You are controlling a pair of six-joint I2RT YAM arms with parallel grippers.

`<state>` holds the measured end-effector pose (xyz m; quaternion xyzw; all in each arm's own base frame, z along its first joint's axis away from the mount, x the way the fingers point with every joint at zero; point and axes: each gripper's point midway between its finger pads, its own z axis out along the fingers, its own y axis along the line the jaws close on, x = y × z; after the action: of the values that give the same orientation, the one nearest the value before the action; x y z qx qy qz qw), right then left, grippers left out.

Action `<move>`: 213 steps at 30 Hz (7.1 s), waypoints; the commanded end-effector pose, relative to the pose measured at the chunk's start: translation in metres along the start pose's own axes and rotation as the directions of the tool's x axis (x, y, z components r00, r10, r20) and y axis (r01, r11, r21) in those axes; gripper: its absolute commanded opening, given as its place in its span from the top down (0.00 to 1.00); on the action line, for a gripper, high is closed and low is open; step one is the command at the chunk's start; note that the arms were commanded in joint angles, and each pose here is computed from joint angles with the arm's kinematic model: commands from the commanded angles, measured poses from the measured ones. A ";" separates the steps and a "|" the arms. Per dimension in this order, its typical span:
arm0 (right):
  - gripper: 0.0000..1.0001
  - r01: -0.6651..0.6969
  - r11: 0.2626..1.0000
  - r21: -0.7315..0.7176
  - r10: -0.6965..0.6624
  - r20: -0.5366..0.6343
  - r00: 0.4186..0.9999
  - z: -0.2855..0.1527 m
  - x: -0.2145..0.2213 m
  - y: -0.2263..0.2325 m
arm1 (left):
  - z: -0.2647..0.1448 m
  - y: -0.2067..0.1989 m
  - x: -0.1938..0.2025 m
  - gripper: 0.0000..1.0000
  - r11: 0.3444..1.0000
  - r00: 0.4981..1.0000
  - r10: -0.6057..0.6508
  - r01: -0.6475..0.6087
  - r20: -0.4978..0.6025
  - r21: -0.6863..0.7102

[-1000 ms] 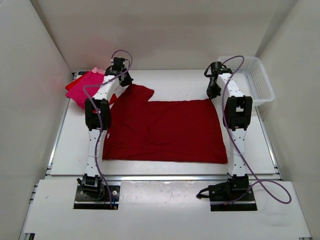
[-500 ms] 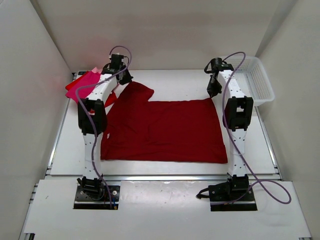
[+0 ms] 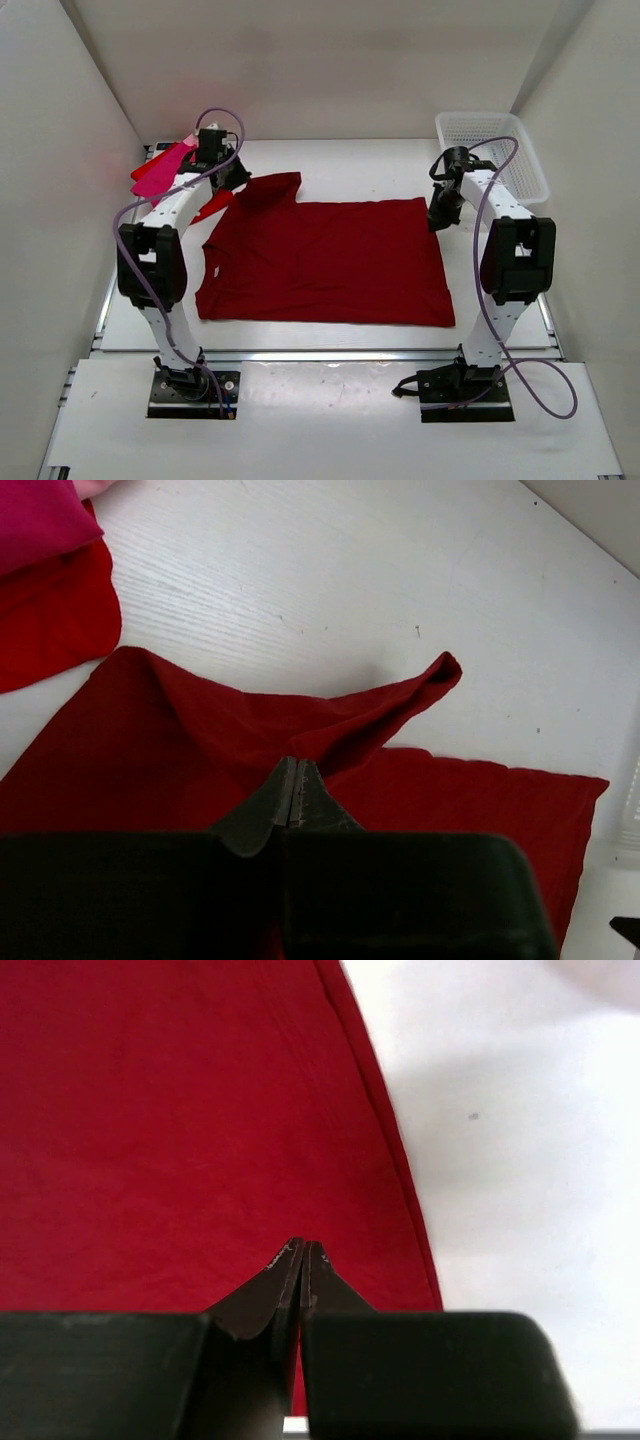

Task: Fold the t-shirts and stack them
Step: Pick up the 1/3-folded T-shirt from the center of the board, then fold the 1/3-folded T-shirt at the center of the board.

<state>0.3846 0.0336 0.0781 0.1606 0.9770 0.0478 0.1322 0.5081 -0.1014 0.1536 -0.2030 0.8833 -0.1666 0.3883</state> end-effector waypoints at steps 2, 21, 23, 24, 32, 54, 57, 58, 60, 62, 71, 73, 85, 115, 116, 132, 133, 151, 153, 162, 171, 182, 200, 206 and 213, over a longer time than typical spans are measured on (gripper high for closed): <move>1.00 0.035 0.997 -0.075 -0.023 0.146 0.989 -0.021 -0.026 0.009 | -0.040 -0.010 -0.018 1.00 0.997 0.999 0.002 -0.006 0.052 0.072; 0.73 0.022 1.000 0.000 -0.020 0.321 0.947 0.049 -0.112 0.032 | -0.064 -0.014 -0.006 1.00 0.994 0.999 0.017 -0.021 0.043 0.110; 0.72 0.016 1.000 0.026 -0.024 0.350 0.937 0.054 -0.128 0.033 | -0.061 -0.020 -0.009 1.00 0.993 0.999 0.024 -0.028 0.042 0.117; 0.72 0.010 1.000 0.020 -0.016 0.355 0.935 0.054 -0.137 0.035 | -0.060 -0.019 -0.011 1.00 0.993 0.999 0.023 -0.028 0.043 0.116; 0.73 -0.056 0.990 0.126 0.007 0.361 0.933 0.062 -0.166 0.022 | -0.047 -0.027 -0.005 1.00 0.990 0.999 0.032 -0.034 0.017 0.136; 0.78 -0.038 0.986 0.162 -0.003 0.248 0.969 0.097 -0.144 0.026 | -0.039 -0.033 -0.004 1.00 0.985 1.000 0.013 -0.014 0.006 0.170; 0.91 -0.043 0.984 0.171 -0.001 0.249 0.969 0.099 -0.144 0.025 | -0.038 -0.030 -0.005 1.00 0.987 1.000 0.016 -0.017 0.006 0.162; 0.95 -0.044 0.986 0.161 0.002 0.253 0.967 0.098 -0.146 0.029 | -0.036 -0.028 -0.003 1.00 0.988 1.000 0.012 -0.011 -0.002 0.157; 0.99 -0.041 0.985 0.167 -0.004 0.265 0.964 0.089 -0.147 0.034 | -0.038 -0.028 -0.003 1.00 0.987 1.000 0.011 -0.011 0.000 0.162; 1.00 -0.036 0.986 0.161 -0.012 0.288 0.957 0.075 -0.151 0.040 | -0.042 -0.031 -0.005 1.00 0.985 1.000 0.012 -0.012 0.005 0.174; 1.00 0.036 0.990 0.137 -0.067 0.228 0.971 0.018 -0.119 0.034 | -0.069 -0.023 0.001 1.00 0.985 1.000 0.001 -0.003 0.014 0.173; 0.99 0.032 0.994 0.101 -0.052 0.209 0.977 0.015 -0.101 0.024 | -0.076 -0.021 0.003 1.00 0.984 1.000 0.003 -0.007 0.021 0.178; 1.00 0.030 0.997 0.068 -0.043 0.188 0.981 0.003 -0.039 -0.022 | -0.102 -0.007 0.030 1.00 0.987 1.000 0.012 -0.011 -0.005 0.160; 1.00 -0.031 1.000 0.003 0.030 0.153 0.988 0.005 0.008 -0.059 | -0.197 0.094 0.098 1.00 0.986 0.997 0.036 -0.047 -0.071 -0.160; 1.00 -0.037 0.999 0.002 0.036 0.153 0.988 0.004 0.008 -0.060 | -0.198 0.094 0.103 1.00 0.986 0.995 0.042 -0.055 -0.087 -0.157; 1.00 -0.024 0.999 0.032 0.020 0.132 0.991 0.007 0.031 -0.061 | -0.197 0.127 0.163 1.00 0.971 0.977 -0.040 -0.013 -0.211 -0.240; 1.00 -0.025 0.999 0.037 0.020 0.126 0.992 0.009 0.035 -0.063 | -0.197 0.129 0.169 1.00 0.970 0.972 -0.047 -0.010 -0.228 -0.243; 0.76 -0.013 0.998 0.064 0.002 0.173 0.985 -0.019 0.022 -0.062 | -0.210 0.114 0.124 0.66 0.967 0.994 -0.033 0.005 -0.104 -0.257; 0.75 0.034 0.999 0.036 -0.041 0.203 0.978 -0.032 0.018 -0.042 | -0.193 0.098 0.115 0.65 0.980 0.992 -0.071 0.051 -0.100 -0.192; 1.00 0.479 0.742 -0.469 -0.396 0.270 0.878 -0.071 0.073 0.188 | -0.116 0.068 0.098 0.70 0.989 0.981 -0.132 0.121 -0.141 -0.080; 0.95 0.646 0.424 -0.634 -0.554 0.383 0.739 -0.077 0.140 0.347 | -0.073 0.105 0.129 0.70 0.980 0.958 -0.167 0.137 -0.231 -0.142; 0.63 0.667 0.392 -0.633 -0.633 0.341 0.695 -0.025 0.166 0.395 | -0.064 0.126 0.136 0.71 0.977 0.952 -0.147 0.099 -0.268 -0.187; 0.60 0.625 0.376 -0.684 -0.687 0.247 0.684 0.014 0.215 0.417 | -0.057 0.121 0.142 0.74 0.983 0.943 -0.139 0.095 -0.302 -0.157; 0.92 0.636 0.368 -0.678 -0.698 0.250 0.671 0.010 0.220 0.419 | -0.053 0.125 0.145 0.74 0.982 0.940 -0.131 0.080 -0.314 -0.170; 1.00 0.681 0.348 -0.644 -0.715 0.288 0.637 -0.033 0.224 0.406 | -0.043 0.132 0.139 0.76 0.979 0.943 -0.126 0.068 -0.307 -0.192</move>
<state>0.3024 0.4869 0.0524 -0.3149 0.8748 0.3441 0.1308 0.3407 -0.0537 0.0233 -0.2582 0.9393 -0.1328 0.1825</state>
